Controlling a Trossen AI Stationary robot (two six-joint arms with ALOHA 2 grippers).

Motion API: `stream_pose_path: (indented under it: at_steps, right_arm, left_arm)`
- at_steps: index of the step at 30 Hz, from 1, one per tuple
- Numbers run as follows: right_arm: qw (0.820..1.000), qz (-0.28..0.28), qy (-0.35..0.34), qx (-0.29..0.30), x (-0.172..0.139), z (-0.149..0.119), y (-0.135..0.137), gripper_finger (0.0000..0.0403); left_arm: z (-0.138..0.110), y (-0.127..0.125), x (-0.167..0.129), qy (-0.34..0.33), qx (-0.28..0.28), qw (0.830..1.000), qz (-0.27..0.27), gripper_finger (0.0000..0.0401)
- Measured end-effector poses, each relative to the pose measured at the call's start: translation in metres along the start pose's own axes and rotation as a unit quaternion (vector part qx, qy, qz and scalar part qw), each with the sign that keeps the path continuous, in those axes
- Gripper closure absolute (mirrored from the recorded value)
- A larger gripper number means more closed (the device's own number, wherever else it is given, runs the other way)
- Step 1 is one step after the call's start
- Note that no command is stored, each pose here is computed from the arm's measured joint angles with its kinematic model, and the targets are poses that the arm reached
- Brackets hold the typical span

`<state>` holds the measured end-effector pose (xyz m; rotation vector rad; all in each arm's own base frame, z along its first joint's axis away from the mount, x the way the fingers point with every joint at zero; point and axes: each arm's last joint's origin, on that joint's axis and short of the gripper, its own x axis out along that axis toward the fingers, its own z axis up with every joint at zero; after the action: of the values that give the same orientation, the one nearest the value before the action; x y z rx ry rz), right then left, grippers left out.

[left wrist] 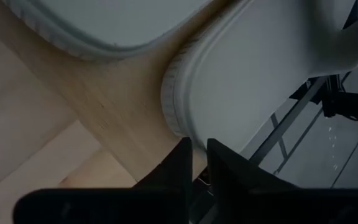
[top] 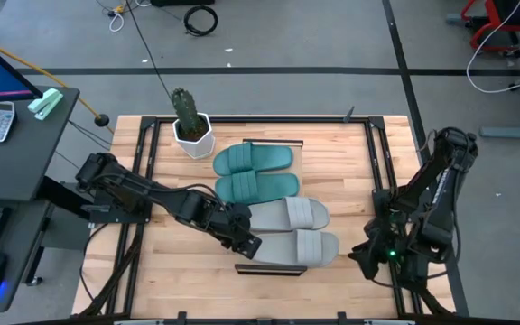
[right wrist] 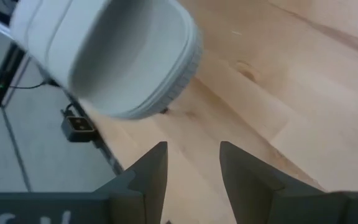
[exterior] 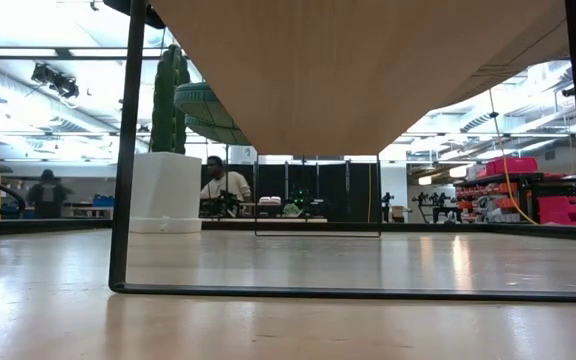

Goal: Pick and place slides into the shelf
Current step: Put the gray slide on the shelf, then return to Home Position

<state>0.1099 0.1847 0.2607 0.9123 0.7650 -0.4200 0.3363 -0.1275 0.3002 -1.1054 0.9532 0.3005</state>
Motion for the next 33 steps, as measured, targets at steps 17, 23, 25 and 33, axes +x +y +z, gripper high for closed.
stream_pose_path:
  at_steps: [17, 23, 25, 33]
  right_arm:
    - [1.0, -0.015, 0.003, -0.01, 0.021, 0.027, 0.013, 0.0249]
    - [1.0, -0.011, 0.009, -0.016, 0.024, 0.03, 0.016, 0.0249]
    - [1.0, -0.012, 0.014, -0.016, 0.024, 0.029, 0.016, 0.0249]
    - [0.999, -0.01, 0.035, 0.004, 0.019, 0.024, 0.014, 0.0249]
  left_arm:
    - [0.002, -0.003, -0.02, -0.038, 0.013, 0.999, -0.02, 0.0319]
    - [0.002, -0.003, -0.021, -0.041, 0.02, 0.999, -0.021, 0.0312]
    - [0.002, -0.003, -0.021, -0.042, 0.022, 0.999, -0.02, 0.0313]
    - [0.004, -0.004, -0.034, -0.086, 0.038, 0.995, -0.027, 0.033]
